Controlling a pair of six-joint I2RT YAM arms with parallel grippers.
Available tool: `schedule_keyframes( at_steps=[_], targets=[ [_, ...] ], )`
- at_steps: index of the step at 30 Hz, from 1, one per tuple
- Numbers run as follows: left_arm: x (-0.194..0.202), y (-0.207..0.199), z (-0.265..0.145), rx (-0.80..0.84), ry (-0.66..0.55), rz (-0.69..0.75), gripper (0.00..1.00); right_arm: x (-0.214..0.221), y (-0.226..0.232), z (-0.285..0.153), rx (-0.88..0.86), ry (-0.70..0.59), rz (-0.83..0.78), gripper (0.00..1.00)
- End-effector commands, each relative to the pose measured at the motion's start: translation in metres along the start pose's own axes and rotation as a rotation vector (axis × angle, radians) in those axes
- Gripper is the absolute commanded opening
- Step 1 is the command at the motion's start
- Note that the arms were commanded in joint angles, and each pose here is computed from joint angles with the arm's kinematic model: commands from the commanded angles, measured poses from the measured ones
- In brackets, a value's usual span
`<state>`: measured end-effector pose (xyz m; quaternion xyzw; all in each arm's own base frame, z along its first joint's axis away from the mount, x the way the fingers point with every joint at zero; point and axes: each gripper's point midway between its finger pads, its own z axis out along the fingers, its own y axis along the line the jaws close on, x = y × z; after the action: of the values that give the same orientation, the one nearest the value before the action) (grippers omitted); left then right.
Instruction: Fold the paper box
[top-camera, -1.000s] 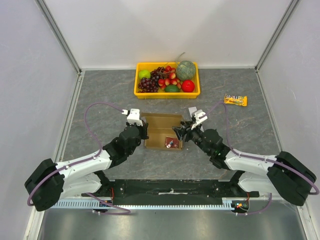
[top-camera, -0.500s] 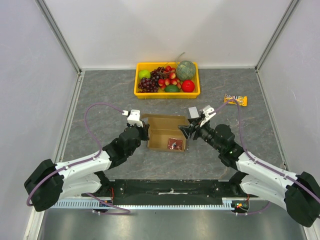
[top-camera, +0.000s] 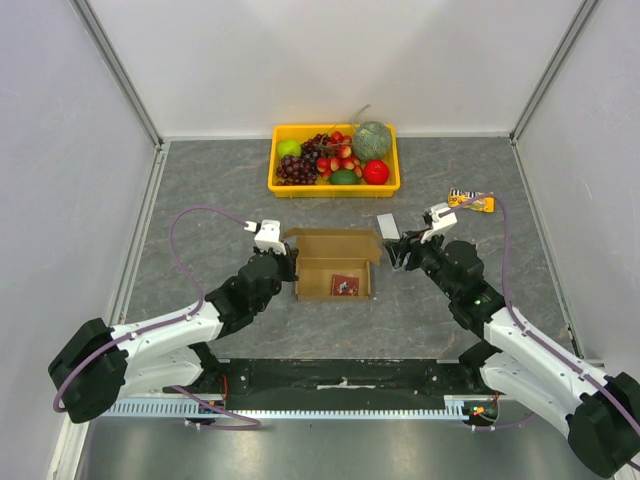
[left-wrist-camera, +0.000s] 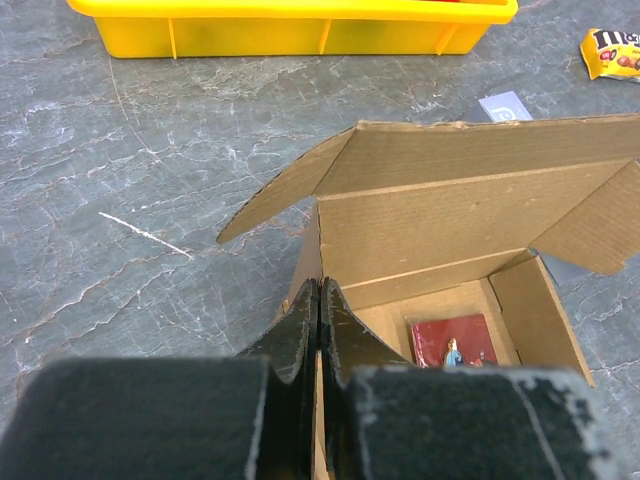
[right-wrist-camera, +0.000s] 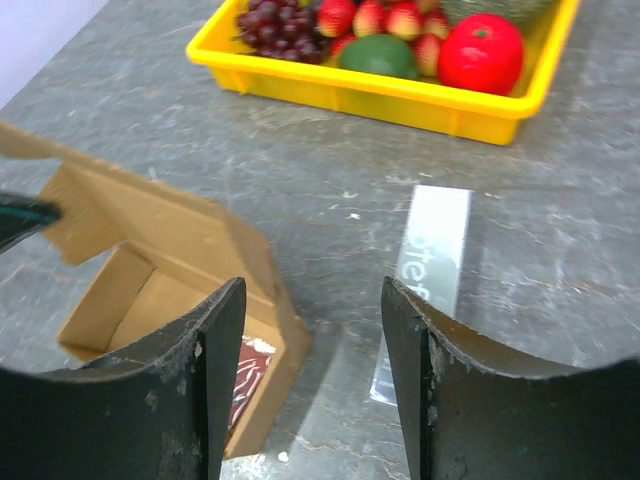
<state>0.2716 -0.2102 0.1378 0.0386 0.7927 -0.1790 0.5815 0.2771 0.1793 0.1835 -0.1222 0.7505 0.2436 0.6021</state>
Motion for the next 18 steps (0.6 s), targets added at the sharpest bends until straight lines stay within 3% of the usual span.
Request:
schedule_keyframes(
  at_steps=[1, 7, 18],
  targets=[
    [-0.009, -0.002, -0.001, -0.003, -0.039, -0.039, 0.02, -0.019, -0.034, 0.0, 0.198, -0.053, 0.074, 0.61],
    [-0.009, -0.001, -0.002, -0.003, -0.039, -0.041, 0.02, -0.006, -0.052, 0.026, 0.274, 0.071, 0.055, 0.42],
    [-0.007, -0.002, -0.003, 0.003, -0.034, -0.042, 0.02, 0.036, -0.011, 0.062, -0.058, 0.265, -0.015, 0.26]
  ],
)
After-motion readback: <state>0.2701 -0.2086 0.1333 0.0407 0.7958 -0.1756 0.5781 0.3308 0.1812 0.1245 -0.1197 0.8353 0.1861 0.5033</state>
